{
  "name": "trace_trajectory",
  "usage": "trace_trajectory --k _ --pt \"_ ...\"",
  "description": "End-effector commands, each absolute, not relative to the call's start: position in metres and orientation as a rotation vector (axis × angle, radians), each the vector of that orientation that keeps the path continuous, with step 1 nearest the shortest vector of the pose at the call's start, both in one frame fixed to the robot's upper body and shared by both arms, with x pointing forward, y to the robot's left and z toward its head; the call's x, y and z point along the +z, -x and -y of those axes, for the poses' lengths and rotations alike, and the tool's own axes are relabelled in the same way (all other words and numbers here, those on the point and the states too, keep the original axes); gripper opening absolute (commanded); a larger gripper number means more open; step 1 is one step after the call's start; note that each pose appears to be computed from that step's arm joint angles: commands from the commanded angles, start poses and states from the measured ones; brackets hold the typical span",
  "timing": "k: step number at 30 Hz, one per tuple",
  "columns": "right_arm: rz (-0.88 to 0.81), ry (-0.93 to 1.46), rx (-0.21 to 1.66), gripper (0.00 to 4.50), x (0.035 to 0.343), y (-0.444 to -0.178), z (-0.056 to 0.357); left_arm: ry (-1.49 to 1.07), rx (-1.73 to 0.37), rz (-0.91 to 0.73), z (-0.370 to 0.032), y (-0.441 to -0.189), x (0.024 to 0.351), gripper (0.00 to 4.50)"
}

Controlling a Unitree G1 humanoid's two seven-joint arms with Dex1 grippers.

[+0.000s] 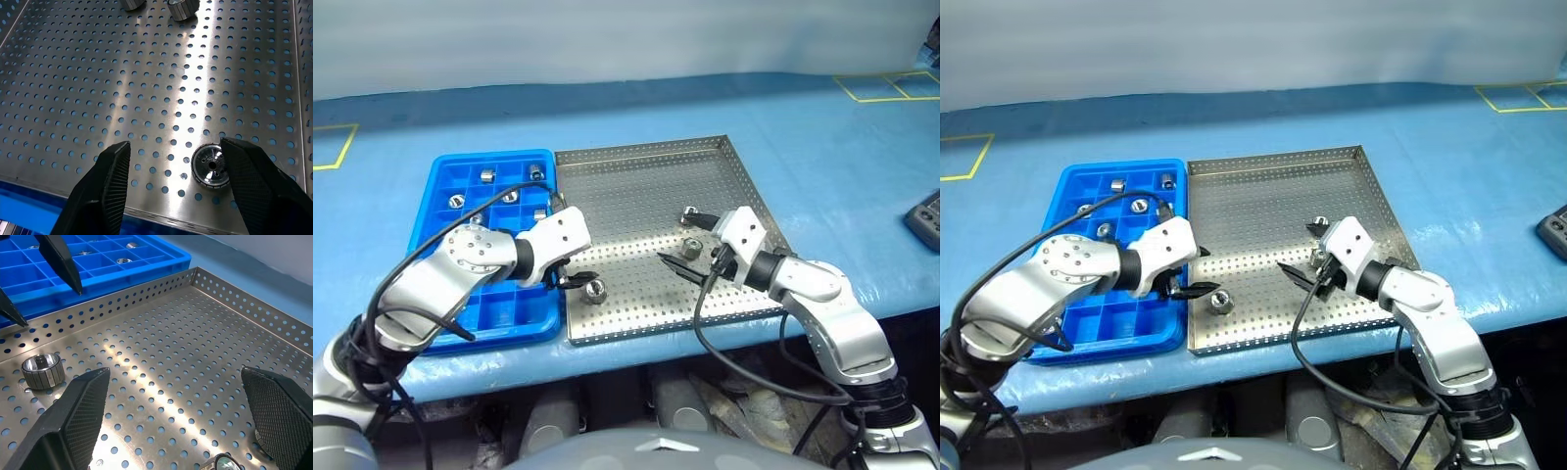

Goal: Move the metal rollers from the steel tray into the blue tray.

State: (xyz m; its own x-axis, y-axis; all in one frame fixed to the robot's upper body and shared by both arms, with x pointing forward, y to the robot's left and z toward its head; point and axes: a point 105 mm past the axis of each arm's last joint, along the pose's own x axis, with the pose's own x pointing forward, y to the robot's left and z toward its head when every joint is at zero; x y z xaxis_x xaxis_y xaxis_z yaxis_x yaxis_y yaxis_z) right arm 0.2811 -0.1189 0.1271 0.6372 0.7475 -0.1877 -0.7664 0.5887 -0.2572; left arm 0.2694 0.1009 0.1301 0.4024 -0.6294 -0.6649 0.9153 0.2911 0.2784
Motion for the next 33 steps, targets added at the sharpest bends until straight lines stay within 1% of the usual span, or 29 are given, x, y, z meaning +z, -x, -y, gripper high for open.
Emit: trace_trajectory --k 1,5,12,26,33 --pt "-0.014 0.341 0.884 4.5 0.137 -0.282 0.117 -0.779 -1.143 -0.49 -0.1 -0.268 0.13 3.19" --pt "-0.012 0.339 0.876 4.5 0.136 -0.281 0.118 -0.811 -1.18 -0.535 -0.103 -0.268 0.121 3.19" --pt "-0.013 0.34 0.868 4.5 0.136 -0.281 0.12 -0.828 -1.237 -0.567 -0.098 -0.267 0.111 3.19" --pt "-0.01 0.34 0.863 4.5 0.137 -0.281 0.119 -0.837 -1.276 -0.629 -0.091 -0.267 0.089 3.19" --pt "-0.007 0.34 0.861 4.5 0.137 -0.281 0.119 -0.834 -1.265 -0.644 -0.091 -0.272 0.082 3.19"
